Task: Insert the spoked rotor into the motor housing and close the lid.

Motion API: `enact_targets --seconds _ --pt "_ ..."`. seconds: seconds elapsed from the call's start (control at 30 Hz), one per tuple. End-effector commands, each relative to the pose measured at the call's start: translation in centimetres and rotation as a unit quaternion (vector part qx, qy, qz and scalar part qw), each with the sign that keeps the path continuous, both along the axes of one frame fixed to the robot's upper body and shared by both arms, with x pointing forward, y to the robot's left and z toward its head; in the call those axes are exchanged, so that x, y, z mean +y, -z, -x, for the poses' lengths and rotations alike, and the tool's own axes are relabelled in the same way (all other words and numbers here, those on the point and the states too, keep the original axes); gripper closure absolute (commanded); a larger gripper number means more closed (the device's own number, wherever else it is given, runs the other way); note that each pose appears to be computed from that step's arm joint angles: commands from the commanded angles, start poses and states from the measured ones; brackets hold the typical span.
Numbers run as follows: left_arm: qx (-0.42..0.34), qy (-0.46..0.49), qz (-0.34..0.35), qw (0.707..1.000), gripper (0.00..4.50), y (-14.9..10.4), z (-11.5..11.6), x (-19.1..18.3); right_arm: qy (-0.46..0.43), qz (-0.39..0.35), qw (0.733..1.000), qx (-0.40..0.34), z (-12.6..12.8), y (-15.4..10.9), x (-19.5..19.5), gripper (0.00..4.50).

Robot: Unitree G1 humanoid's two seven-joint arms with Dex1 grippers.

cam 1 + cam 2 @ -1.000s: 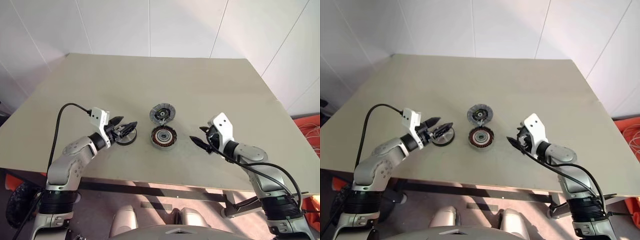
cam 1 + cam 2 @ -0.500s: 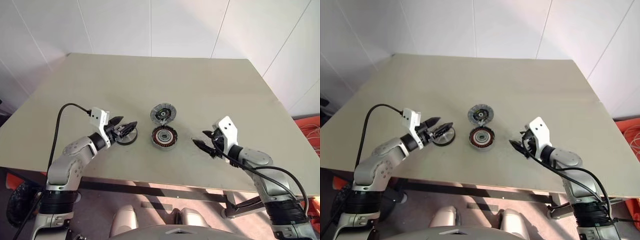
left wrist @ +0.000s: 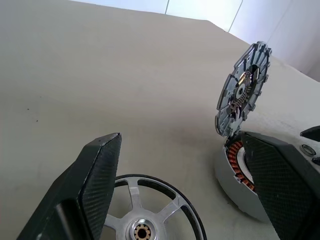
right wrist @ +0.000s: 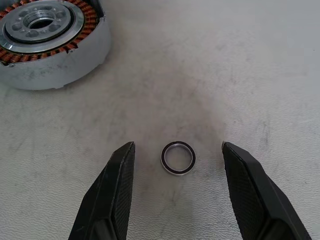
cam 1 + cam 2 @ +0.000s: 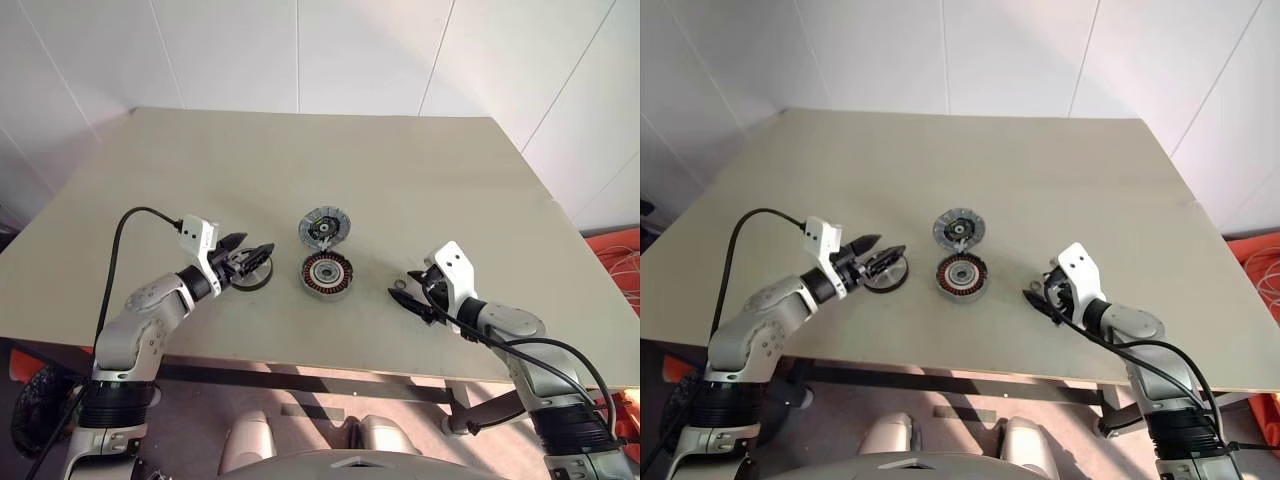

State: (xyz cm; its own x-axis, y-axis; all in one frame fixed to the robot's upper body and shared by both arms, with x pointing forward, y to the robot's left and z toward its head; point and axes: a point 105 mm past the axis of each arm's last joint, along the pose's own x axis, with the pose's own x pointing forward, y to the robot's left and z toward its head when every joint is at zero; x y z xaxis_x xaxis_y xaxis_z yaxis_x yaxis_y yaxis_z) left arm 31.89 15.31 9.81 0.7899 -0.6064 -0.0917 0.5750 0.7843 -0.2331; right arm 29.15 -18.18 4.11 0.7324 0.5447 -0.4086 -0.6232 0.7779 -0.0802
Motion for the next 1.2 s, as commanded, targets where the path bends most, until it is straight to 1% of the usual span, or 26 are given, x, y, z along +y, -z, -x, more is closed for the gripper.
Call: enact_targets --seconds 0.03,0.13,0.2,0.3,0.37,0.43,0.63,0.73,0.83,0.9,0.97,1.2 --pt "-0.020 0.000 -0.004 1.000 0.41 -0.5 0.0 0.3 -0.003 -0.002 1.000 -0.017 -0.3 -0.6 0.1 1.39" --pt "-0.021 0.000 -0.005 1.000 0.41 -0.5 0.0 0.3 -0.001 -0.004 1.000 -0.013 -0.2 -0.5 0.0 1.39" --pt "-0.022 0.000 -0.005 1.000 0.38 -0.6 0.0 0.3 0.002 -0.005 1.000 -0.010 -0.2 -0.3 -0.1 1.78" --pt "-0.024 0.000 -0.007 1.000 0.38 -0.8 -0.1 0.2 0.003 -0.006 1.000 -0.007 -0.1 -0.2 -0.1 2.63" --pt "-0.025 0.001 -0.007 1.000 0.38 -1.0 -0.1 0.2 0.004 -0.006 1.000 -0.007 -0.1 -0.2 -0.1 3.39" --pt "-0.027 0.001 -0.008 1.000 0.38 -1.2 -0.2 0.1 0.004 -0.005 1.000 -0.008 -0.1 -0.2 -0.1 3.95" --pt "-0.028 0.002 -0.007 1.000 0.38 -1.4 -0.3 0.0 0.005 0.000 1.000 -0.014 -0.4 -0.3 -0.2 3.94" --pt "-0.029 0.003 -0.007 1.000 0.38 -1.6 -0.3 -0.1 0.003 -0.005 1.000 -0.025 -0.7 -1.0 0.1 3.94" --pt "-0.030 0.003 -0.007 1.000 0.38 -1.8 -0.2 -0.2 -0.008 -0.042 0.997 -0.061 -1.8 -4.2 1.7 3.94" --pt "-0.029 0.002 -0.008 1.000 0.38 -1.7 -0.3 -0.2 -0.020 -0.056 0.996 -0.073 -2.3 -5.4 3.2 3.94" --pt "-0.029 0.002 -0.009 1.000 0.38 -1.8 -0.3 -0.3 -0.038 -0.056 0.995 -0.074 -2.5 -5.5 4.9 3.94" --pt "-0.024 -0.015 -0.005 1.000 0.38 -2.1 -0.7 0.1 -0.050 -0.047 0.996 -0.064 -3.7 -4.9 7.7 3.94"
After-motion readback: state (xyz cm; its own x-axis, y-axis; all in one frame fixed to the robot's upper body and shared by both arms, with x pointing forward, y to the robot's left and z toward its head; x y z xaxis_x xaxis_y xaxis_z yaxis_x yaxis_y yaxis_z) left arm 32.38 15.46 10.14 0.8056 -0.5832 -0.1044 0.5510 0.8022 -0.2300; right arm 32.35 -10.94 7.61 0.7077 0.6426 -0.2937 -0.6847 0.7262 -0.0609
